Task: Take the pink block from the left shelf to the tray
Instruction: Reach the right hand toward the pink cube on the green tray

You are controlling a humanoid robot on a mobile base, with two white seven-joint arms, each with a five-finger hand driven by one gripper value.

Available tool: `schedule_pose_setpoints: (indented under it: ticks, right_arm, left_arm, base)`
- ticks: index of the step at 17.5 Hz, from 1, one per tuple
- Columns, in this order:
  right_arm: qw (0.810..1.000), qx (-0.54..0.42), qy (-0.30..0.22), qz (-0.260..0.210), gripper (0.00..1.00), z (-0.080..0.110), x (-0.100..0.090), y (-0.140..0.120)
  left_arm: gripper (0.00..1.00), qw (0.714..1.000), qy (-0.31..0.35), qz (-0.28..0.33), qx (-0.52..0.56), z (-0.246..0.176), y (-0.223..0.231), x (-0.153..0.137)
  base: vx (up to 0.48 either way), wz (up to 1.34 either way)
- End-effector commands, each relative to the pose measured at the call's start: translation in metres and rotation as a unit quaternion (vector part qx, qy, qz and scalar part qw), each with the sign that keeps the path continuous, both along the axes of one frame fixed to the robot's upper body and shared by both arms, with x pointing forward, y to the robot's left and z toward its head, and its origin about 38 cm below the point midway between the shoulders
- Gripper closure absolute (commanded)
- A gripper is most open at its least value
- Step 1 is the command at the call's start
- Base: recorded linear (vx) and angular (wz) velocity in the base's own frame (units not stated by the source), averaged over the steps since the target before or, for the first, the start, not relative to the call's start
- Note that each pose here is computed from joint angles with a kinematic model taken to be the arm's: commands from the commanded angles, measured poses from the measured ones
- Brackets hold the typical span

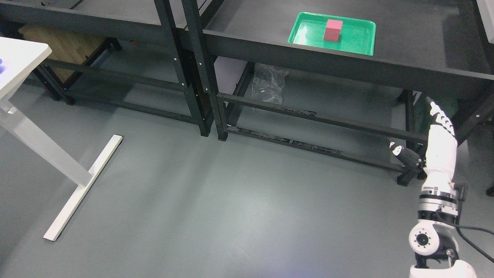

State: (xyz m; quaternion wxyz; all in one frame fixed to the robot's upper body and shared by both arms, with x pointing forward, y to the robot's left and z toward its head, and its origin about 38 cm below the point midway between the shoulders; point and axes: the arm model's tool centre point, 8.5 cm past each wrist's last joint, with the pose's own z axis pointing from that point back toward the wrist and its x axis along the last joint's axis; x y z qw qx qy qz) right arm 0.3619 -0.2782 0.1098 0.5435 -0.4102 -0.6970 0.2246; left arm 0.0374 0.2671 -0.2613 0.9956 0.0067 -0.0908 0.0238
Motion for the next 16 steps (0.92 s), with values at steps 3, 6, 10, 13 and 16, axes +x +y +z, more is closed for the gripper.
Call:
schedule_pose_setpoints:
  ticks: [3,6,10,13,16]
  right_arm:
    - [0.999,-0.031,0.014,-0.006,0.0,-0.0068,-0.0078,-0.0059]
    - [0.999,-0.031,0.014,-0.006,0.0,-0.0068,-0.0078,-0.0059]
    - [1.0,-0.02,0.01,-0.007,0.0,-0.0064,-0.0081,-0.0066]
    - [1.0,-0.013,0.011,-0.007,0.0,-0.0066,-0.0076,-0.007]
    - [1.0,-0.012,0.017,-0.007,0.0,-0.0065,-0.0049,-0.0068]
  left_arm:
    - [0.0,1.0,0.004,0.0,0.009,0.0007,0.0112,-0.0059]
    - [0.0,1.0,0.004,0.0,0.009,0.0007,0.0112,-0.0059]
    - [0.0,1.0,0.004,0.0,0.009,0.0007,0.0112,-0.0059]
    - [0.0,1.0,0.004,0.0,0.009,0.0007,0.0112,-0.0059]
    - [0.0,1.0,0.004,0.0,0.009,0.0007,0.0112,-0.0059]
  base:
    - [0.259,0.02]
    - [0.267,0.02]
    - [0.263,0.07]
    - [0.272,0.06]
    - [0.286,0.04]
